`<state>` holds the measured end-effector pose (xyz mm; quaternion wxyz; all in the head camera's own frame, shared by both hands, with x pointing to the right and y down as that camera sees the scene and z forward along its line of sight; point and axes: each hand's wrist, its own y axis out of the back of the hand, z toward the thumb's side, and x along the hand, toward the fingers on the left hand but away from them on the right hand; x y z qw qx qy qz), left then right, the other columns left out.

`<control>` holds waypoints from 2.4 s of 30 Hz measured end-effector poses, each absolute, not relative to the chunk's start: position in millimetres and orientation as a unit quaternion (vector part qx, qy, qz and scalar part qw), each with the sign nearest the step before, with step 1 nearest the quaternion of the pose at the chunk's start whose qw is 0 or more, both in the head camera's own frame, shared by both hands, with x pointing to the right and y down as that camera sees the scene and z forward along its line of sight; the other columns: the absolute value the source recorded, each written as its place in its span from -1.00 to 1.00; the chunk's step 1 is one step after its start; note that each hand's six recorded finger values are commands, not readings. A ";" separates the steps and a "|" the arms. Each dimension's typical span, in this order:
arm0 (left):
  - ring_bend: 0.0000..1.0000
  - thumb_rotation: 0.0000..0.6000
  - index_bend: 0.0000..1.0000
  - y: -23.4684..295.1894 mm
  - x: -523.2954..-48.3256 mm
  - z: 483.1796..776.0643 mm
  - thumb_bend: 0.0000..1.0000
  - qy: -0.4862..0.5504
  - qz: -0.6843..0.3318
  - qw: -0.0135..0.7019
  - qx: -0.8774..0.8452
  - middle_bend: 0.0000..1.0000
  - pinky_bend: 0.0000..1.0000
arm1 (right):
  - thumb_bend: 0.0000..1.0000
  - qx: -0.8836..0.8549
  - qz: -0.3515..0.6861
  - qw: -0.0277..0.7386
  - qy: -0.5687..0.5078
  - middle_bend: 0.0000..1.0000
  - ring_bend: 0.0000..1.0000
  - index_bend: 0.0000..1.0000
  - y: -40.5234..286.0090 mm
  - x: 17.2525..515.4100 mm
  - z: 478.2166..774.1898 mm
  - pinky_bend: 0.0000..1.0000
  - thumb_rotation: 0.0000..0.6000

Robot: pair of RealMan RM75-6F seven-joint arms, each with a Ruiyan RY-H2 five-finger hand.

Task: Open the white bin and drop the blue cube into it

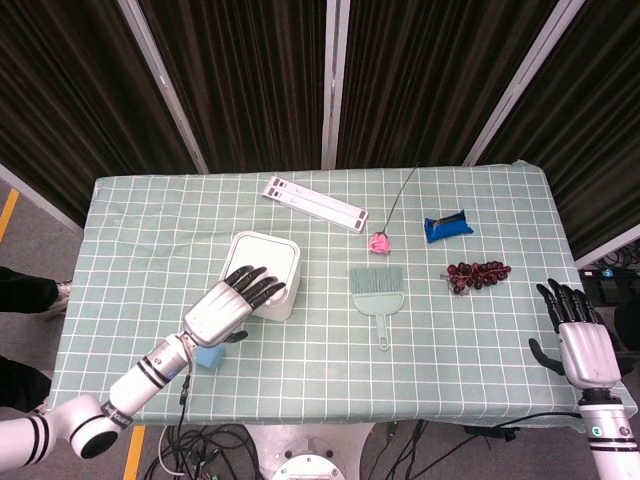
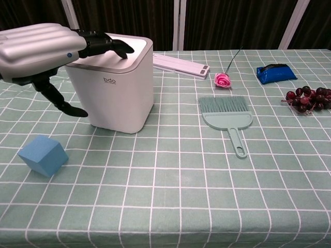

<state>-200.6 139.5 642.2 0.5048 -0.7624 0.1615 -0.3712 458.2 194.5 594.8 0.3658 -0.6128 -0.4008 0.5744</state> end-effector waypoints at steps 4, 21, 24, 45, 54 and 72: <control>-0.88 1.00 -0.85 139.9 -202.1 641.5 -0.89 0.162 -0.373 0.508 -0.759 -0.53 -0.69 | -0.51 -0.613 0.574 0.366 -0.401 -1.00 -1.00 -1.00 194.2 457.6 594.4 -1.00 1.00; -0.90 1.00 -0.83 109.6 -301.9 563.6 -0.90 0.336 -0.424 0.508 -0.671 -0.65 -0.69 | -0.51 -0.611 0.567 0.373 -0.407 -1.00 -1.00 -1.00 192.3 457.6 587.2 -1.00 1.00; -0.90 1.00 -0.83 123.5 -333.9 566.6 -0.89 0.348 -0.458 0.477 -0.664 -0.65 -0.69 | -0.51 -0.612 0.566 0.374 -0.407 -1.00 -1.00 -1.00 191.5 455.5 587.3 -1.00 1.00; -0.90 1.00 -0.76 220.5 -312.6 657.5 -0.87 0.211 -0.466 0.363 -0.779 -0.65 -0.61 | -0.51 -0.607 0.564 0.383 -0.408 -1.00 -1.00 -1.00 184.9 452.5 574.8 -1.00 1.00; -0.79 1.00 -0.66 223.8 -308.6 684.8 -0.81 0.188 -0.474 0.354 -0.784 -0.60 -0.42 | -0.50 -0.610 0.571 0.375 -0.401 -1.00 -1.00 -1.00 186.4 454.3 581.6 -1.00 1.00; -0.22 1.00 0.00 217.6 -301.6 686.1 -0.55 0.219 -0.465 0.372 -0.773 -0.02 0.19 | -0.50 -0.611 0.574 0.371 -0.399 -1.00 -1.00 -1.00 187.3 455.1 583.7 -1.00 1.00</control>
